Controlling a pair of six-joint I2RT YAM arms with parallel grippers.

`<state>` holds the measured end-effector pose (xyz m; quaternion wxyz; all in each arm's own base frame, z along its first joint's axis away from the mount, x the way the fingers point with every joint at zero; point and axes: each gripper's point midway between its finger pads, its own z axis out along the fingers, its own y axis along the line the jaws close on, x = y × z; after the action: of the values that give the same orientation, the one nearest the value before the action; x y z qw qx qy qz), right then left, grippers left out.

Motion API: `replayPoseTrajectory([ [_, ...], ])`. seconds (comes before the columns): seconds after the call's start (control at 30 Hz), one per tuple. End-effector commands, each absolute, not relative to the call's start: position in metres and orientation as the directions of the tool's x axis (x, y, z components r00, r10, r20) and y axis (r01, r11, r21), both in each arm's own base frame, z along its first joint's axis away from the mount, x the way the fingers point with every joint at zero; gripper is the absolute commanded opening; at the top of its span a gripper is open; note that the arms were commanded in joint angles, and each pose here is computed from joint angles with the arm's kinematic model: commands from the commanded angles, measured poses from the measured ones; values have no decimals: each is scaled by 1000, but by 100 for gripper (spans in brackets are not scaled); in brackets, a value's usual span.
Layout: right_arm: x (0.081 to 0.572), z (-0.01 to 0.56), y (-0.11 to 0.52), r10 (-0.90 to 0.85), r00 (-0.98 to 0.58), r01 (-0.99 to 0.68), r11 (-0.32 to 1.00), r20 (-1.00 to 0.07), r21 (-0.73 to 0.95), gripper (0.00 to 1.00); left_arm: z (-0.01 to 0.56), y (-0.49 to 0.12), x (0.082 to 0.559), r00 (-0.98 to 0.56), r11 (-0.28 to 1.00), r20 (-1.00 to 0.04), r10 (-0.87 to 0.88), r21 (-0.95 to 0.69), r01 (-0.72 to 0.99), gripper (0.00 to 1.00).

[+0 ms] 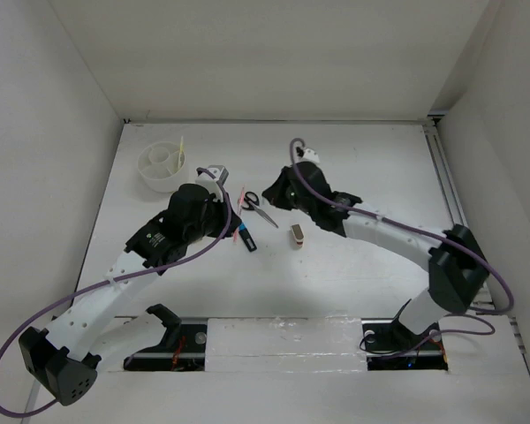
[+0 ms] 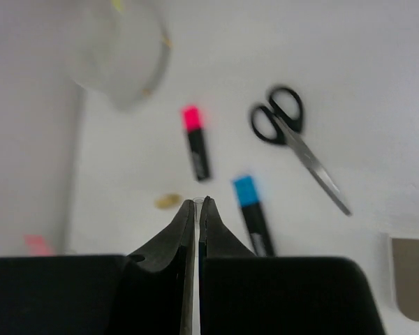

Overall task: Sort the stationery into containers
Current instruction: Close the pen cap on the pen.

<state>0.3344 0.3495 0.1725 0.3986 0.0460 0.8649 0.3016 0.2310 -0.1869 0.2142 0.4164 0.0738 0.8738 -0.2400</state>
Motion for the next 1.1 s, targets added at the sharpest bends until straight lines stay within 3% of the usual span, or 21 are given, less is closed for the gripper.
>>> replayPoseTrajectory([
  [0.0,353,271,346,647,-527,-141,572,-551,808,0,228,-213,218,-634,770,-773,-28,-421,479,0],
  [0.17,357,327,326,796,-445,-175,371,-410,912,0,228,-225,209,-643,709,-765,-12,-460,534,0],
  [0.27,353,343,322,815,-425,-221,327,-393,919,0,232,-225,206,-638,700,-770,-15,-464,543,0],
  [0.8,329,316,331,794,-486,-256,269,-364,928,0,240,-228,204,-621,679,-783,-25,-469,565,0],
  [1.07,325,333,332,805,-479,-297,228,-351,927,0,237,-224,209,-627,691,-778,-32,-470,549,0],
])
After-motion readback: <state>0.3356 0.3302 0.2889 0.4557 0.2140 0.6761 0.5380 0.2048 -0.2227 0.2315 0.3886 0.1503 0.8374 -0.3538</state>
